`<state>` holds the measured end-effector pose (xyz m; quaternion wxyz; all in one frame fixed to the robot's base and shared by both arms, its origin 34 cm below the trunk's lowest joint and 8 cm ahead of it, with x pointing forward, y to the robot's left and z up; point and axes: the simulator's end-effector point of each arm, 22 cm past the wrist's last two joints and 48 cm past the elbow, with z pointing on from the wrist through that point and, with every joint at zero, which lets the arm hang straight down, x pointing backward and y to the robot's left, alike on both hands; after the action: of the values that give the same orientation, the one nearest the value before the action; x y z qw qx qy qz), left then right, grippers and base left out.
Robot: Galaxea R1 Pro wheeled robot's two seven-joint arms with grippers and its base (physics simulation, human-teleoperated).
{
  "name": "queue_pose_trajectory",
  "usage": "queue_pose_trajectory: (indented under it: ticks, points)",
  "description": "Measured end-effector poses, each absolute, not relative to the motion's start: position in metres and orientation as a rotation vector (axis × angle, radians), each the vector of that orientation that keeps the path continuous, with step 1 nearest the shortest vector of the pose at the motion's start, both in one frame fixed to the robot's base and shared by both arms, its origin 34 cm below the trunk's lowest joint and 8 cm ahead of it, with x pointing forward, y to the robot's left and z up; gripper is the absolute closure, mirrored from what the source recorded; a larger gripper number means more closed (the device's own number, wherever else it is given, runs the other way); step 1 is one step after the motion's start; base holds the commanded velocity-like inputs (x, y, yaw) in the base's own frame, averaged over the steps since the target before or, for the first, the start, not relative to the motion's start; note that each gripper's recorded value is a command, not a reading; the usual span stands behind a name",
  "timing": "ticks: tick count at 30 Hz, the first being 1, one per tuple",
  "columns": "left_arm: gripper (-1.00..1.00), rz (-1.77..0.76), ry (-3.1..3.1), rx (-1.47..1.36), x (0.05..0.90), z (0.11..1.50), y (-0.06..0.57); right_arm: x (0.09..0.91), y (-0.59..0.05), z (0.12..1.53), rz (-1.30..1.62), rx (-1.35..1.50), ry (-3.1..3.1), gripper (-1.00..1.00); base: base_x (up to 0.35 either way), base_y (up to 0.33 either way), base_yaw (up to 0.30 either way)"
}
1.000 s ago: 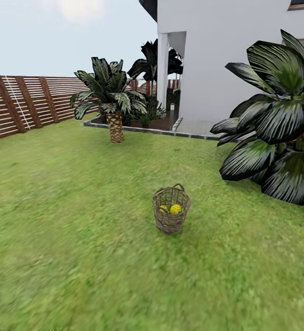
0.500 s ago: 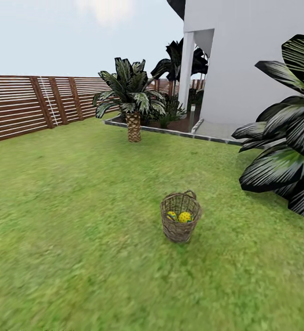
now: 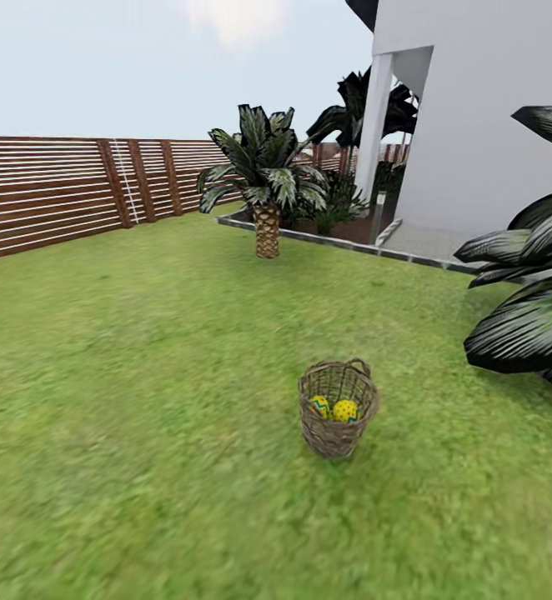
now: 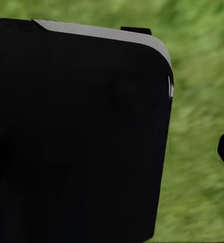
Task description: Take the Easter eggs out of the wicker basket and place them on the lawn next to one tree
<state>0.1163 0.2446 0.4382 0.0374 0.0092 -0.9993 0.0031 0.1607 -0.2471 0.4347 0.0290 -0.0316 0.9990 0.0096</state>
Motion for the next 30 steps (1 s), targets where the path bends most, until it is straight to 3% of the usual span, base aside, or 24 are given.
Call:
queue_pose_trajectory:
  ticks: [12,30]
  points:
    - [-1.00,0.010,-3.067,0.024,0.116,0.438,0.245,0.161,-0.248,0.435,0.030,-0.095,3.082,-1.00,0.231,-0.197,0.002]
    - [-1.00,0.085,-3.095,0.036,0.131,0.438,0.214,0.150,-0.294,0.434,-0.070,-0.145,3.201,-1.00,0.004,-0.002,0.000]
